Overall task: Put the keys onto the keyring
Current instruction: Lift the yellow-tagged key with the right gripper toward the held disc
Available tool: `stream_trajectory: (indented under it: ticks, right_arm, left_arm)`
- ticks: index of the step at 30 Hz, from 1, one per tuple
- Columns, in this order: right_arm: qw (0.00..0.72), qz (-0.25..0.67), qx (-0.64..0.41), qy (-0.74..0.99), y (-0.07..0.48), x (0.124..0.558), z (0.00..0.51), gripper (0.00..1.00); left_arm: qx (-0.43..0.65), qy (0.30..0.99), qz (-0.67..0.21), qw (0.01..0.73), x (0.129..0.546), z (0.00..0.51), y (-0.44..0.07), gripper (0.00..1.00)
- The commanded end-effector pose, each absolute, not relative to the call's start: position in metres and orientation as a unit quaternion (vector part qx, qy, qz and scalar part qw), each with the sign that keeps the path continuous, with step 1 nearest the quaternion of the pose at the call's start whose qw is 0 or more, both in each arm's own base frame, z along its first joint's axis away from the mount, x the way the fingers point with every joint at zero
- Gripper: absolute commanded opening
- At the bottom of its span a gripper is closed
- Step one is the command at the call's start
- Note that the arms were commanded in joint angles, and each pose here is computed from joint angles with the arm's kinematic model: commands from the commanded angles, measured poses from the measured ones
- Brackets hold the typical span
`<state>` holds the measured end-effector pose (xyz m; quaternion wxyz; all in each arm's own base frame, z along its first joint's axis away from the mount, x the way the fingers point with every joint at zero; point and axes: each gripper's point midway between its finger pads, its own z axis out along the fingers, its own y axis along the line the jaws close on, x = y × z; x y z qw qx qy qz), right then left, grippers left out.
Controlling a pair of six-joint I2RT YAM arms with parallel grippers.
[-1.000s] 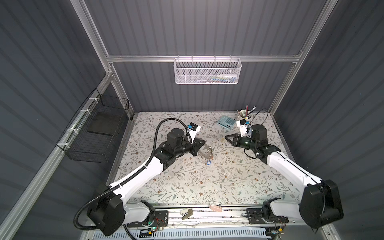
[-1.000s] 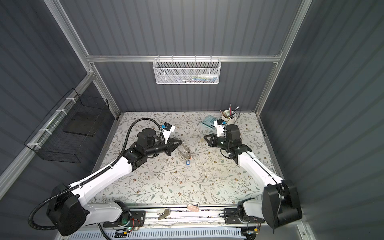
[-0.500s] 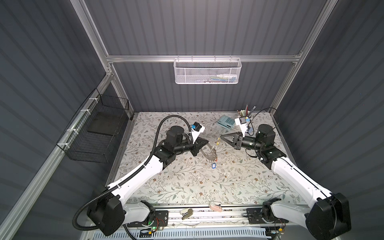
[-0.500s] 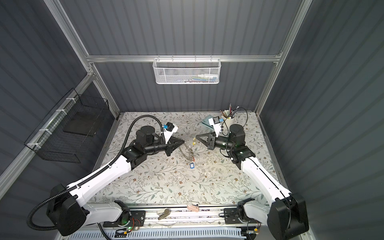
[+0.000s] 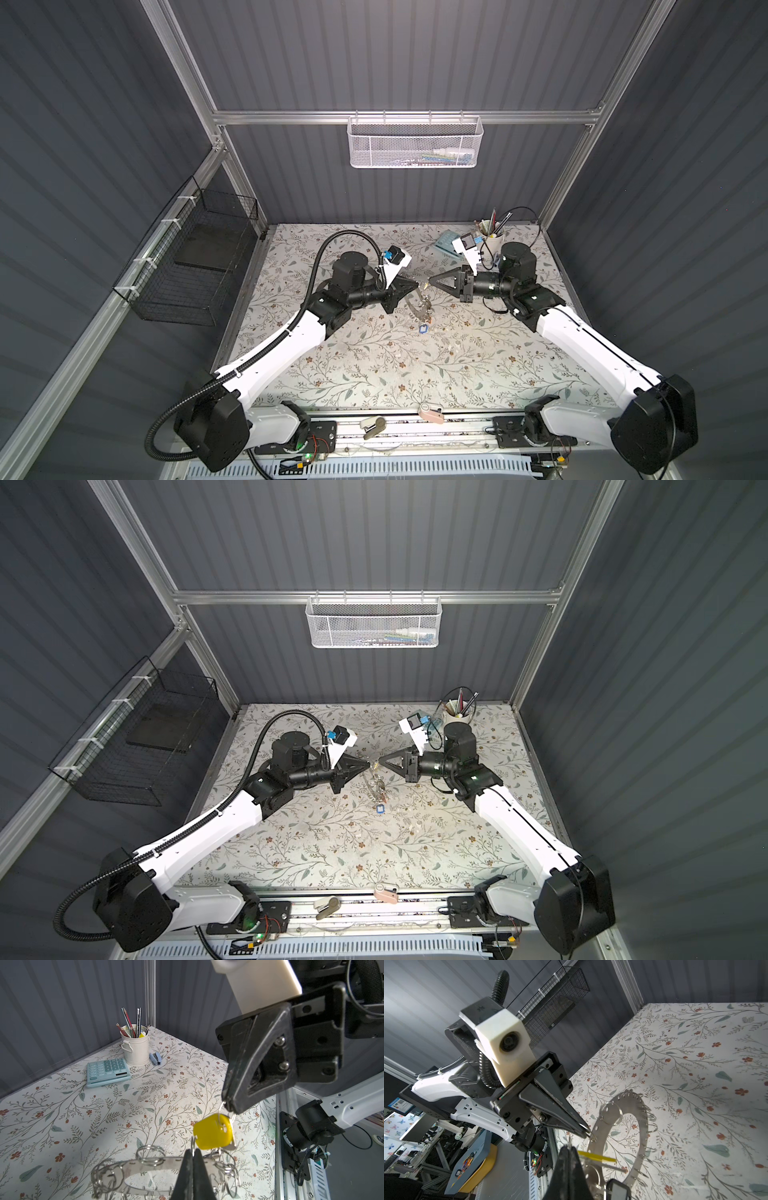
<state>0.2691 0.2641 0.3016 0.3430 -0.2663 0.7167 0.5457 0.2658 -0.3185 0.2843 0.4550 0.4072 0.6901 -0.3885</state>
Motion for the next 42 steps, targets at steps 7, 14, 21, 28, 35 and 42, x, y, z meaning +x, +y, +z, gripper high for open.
stream_trajectory:
  ticks: [7,14,21,28,35,42]
  right_arm:
    - [0.343,0.537,-0.275,0.72,0.267,0.272,0.302,0.0]
    - [0.34,0.534,-0.276,0.723,0.271,0.275,0.299,0.0]
    - [0.335,0.533,-0.271,0.728,0.272,0.279,0.295,0.0]
    - [0.33,0.53,-0.266,0.734,0.273,0.281,0.291,0.0]
    - [0.315,0.532,-0.259,0.742,0.275,0.285,0.286,0.0]
    - [0.296,0.531,-0.252,0.753,0.277,0.288,0.277,0.0]
  left_arm:
    - [0.422,0.661,-0.387,0.485,0.264,0.309,-0.322,0.0]
    - [0.427,0.656,-0.392,0.483,0.259,0.31,-0.326,0.0]
    - [0.429,0.654,-0.393,0.483,0.257,0.311,-0.327,0.0]
    - [0.432,0.651,-0.392,0.486,0.254,0.312,-0.327,0.0]
    - [0.434,0.642,-0.39,0.498,0.251,0.314,-0.325,0.0]
    - [0.43,0.627,-0.381,0.526,0.249,0.323,-0.321,0.0]
